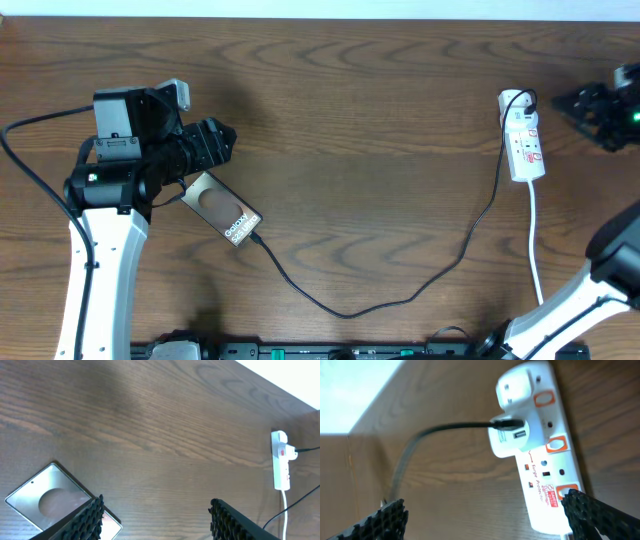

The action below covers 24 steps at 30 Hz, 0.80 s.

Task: Plug charger to phone and switch on socket
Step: 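Move the right gripper over the white power strip's switch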

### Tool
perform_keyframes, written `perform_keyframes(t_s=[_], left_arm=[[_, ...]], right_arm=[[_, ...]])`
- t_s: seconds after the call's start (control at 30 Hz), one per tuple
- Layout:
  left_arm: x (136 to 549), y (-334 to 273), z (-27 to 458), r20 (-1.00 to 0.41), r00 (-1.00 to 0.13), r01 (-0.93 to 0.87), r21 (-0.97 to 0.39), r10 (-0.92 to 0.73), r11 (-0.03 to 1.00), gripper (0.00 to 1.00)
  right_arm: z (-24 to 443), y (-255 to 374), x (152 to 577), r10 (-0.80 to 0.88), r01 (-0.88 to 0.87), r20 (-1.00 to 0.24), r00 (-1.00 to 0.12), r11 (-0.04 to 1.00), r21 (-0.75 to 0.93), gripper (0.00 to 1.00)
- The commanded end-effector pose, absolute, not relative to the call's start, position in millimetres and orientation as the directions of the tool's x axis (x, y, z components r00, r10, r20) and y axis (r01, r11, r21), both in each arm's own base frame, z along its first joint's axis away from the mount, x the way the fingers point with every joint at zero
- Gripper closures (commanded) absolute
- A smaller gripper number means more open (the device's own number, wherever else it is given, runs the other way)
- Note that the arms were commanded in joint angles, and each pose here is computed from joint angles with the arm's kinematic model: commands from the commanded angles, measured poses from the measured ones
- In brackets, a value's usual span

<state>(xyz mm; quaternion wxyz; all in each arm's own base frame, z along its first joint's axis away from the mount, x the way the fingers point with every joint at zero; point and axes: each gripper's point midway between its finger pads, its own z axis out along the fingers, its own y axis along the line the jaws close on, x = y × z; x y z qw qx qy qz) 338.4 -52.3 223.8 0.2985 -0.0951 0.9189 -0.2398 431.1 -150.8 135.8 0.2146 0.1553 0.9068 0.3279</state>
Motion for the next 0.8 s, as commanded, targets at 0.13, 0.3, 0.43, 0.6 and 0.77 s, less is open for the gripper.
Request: perform_keyframes(t_s=[0.13, 0.3, 0.43, 0.6, 0.77], left_arm=[[339, -46, 223, -0.5, -0.804, -0.061, -0.468, -0.321, 0.882, 0.34], [338, -47, 223, -0.499, -0.805, -0.061, -0.468, -0.321, 0.882, 0.34], [338, -46, 223, -0.498, -0.805, -0.062, -0.468, -0.321, 0.882, 0.34], [339, -45, 222, -0.501, -0.803, -0.068, -0.46, -0.322, 0.885, 0.34], [338, -45, 222, -0.498, -0.805, -0.069, -0.46, -0.322, 0.885, 0.34]], right_arm=[[110, -140, 433, 0.315, 0.069, -0.295, -0.902, 0.78, 0.622, 0.01], [97, -144, 429, 0.285, 0.104, -0.261, -0.922, 0.834, 0.543, 0.01], [86, -147, 427, 0.276, 0.151, -0.223, -0.935, 0.878, 0.455, 0.01], [86, -132, 443, 0.221, 0.091, -0.265, -0.939, 0.899, 0.427, 0.01], [81, -133, 455, 0.196, 0.089, -0.291, -0.936, 0.934, 0.346, 0.01]])
